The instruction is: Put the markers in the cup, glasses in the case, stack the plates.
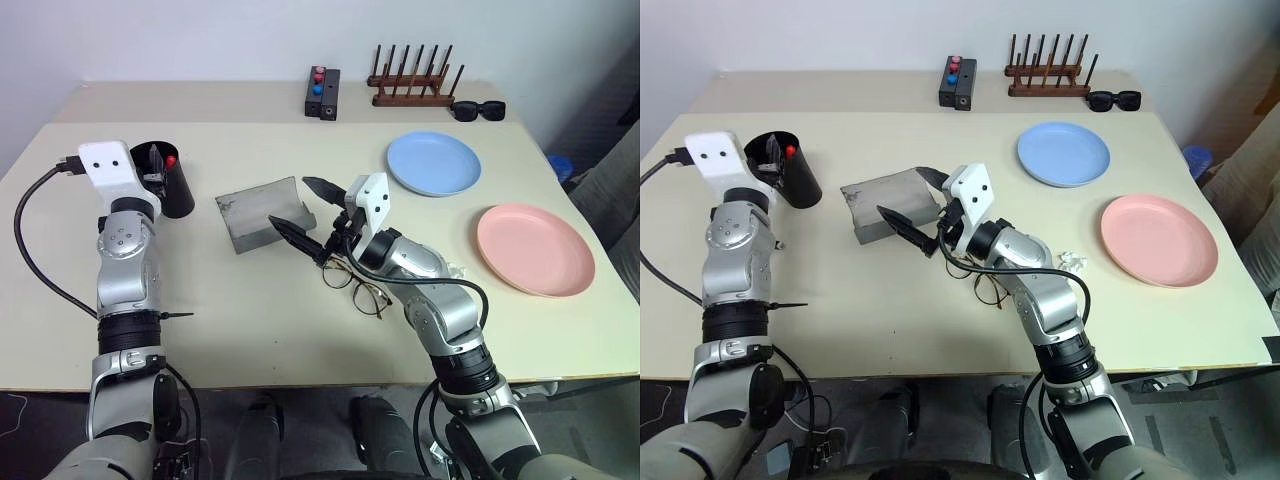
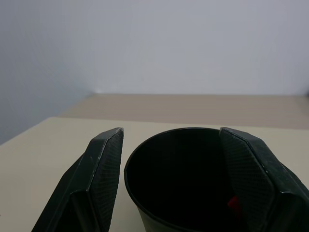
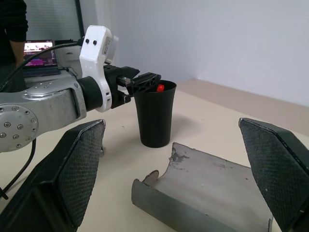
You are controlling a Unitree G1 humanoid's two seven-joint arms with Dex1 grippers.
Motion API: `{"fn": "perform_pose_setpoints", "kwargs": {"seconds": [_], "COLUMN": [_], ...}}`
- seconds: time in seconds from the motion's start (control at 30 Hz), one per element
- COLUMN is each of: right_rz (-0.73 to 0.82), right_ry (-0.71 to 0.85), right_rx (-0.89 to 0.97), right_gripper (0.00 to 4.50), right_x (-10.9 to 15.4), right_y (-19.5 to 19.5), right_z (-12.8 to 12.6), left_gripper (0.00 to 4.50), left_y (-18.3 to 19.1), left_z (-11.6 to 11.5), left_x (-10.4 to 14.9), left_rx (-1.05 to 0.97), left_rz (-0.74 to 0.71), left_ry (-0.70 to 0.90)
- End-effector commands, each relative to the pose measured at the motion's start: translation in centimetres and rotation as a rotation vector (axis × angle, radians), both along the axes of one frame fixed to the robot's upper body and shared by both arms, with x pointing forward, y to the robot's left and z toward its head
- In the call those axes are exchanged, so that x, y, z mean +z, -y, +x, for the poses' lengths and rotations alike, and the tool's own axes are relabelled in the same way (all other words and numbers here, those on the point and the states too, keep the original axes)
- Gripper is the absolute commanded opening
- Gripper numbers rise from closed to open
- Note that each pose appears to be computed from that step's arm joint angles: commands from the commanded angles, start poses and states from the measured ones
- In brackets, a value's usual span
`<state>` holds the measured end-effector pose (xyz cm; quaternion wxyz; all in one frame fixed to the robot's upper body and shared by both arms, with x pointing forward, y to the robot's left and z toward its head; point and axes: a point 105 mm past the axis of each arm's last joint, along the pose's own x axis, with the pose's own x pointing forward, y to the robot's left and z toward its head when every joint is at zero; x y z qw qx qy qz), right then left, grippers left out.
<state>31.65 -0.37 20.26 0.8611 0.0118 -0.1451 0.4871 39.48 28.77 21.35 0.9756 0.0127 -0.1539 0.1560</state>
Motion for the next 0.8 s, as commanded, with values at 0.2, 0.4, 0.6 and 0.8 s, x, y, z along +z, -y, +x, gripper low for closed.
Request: {"fn": "perform_pose_setpoints", "kwargs": {"seconds": [0.2,0.4,0.6,0.8], "right_rz": [-0.005,-0.033,-0.155,-0.314], "right_ry": [0.059,0.071,0.047,0.017], "right_rx": [-0.028,-0.053,0.174,0.326], "right_gripper": [4.5,4.5,4.5,4.5], "right_x": [1.1,1.3,0.3,-1.8], "right_y": [1.5,3.0,3.3,3.9], "right_z": [0.2,1.0,-1.4,-3.8], "left_gripper": [4.46,4.46,4.46,4.46], "left_y": [-5.2,-6.4,-1.0,0.7], "left_z": [-4.7,-7.2,-7.1,-6.5], "left_x": [4.5,-0.7,-5.6,-6.5], "left_rx": [0.192,0.347,0.319,0.367], "left_rz": [-0.06,-0.232,-0.377,-0.517], "left_ry": [0.029,-0.286,-0.609,-0.676]}}
